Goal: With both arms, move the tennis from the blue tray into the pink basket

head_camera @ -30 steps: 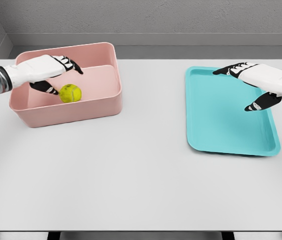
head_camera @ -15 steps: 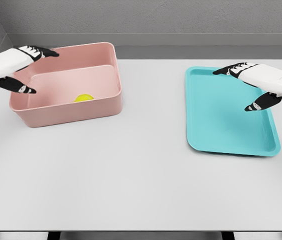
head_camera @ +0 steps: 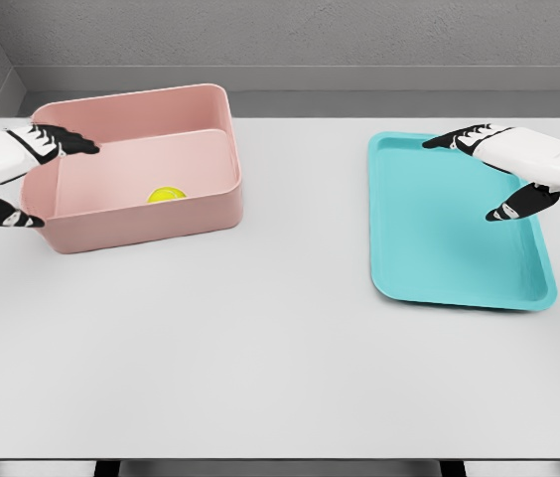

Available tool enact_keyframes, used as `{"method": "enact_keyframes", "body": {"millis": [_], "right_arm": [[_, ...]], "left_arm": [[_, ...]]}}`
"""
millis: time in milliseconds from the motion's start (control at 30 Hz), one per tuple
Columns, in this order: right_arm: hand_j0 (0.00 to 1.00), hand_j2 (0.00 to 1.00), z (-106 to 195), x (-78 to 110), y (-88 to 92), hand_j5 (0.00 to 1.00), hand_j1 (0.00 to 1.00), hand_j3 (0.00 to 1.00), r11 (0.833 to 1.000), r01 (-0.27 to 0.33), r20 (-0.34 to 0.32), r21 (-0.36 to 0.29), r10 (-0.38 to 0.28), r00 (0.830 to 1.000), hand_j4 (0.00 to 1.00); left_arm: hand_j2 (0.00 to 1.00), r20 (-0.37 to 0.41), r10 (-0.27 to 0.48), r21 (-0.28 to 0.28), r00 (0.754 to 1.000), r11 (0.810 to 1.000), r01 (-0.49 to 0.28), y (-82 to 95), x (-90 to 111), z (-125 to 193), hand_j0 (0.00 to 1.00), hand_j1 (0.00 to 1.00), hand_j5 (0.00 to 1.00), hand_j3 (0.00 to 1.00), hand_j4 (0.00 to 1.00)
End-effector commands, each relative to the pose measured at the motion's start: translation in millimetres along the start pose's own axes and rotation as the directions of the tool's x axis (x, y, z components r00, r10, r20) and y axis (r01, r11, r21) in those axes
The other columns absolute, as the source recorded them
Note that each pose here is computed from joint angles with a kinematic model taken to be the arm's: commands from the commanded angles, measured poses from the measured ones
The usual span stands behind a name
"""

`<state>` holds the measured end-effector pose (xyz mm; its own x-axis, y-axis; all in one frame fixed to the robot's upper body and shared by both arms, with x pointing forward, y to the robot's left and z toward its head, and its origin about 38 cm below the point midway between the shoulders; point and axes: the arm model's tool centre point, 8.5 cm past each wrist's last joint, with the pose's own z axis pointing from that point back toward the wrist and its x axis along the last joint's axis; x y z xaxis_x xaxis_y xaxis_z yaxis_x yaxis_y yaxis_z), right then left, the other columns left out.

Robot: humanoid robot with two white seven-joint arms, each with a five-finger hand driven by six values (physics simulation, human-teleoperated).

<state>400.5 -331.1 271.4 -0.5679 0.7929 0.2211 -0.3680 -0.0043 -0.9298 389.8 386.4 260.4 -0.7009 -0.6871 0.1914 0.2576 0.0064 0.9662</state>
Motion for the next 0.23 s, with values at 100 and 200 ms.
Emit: {"method": "enact_keyframes", "body": {"millis": [100,200], "right_arm": [[1.00,1.00,0.3,0.0,-0.3,1.00,1.00,1.00,1.000,0.002,0.000,-0.001,-0.002,1.000,1.00],[1.00,1.00,0.3,-0.1,0.4,1.00,1.00,1.00,1.000,0.003,0.000,0.000,-0.003,1.000,1.00]], "left_arm": [[1.00,0.030,-0.017,-0.022,0.999,1.000,0.017,2.5,11.3,-0.4,1.00,1.00,1.00,1.00,1.00],[1.00,0.030,-0.015,-0.025,0.999,1.000,0.016,1.8,11.3,-0.3,1.00,1.00,1.00,1.00,1.00]]}}
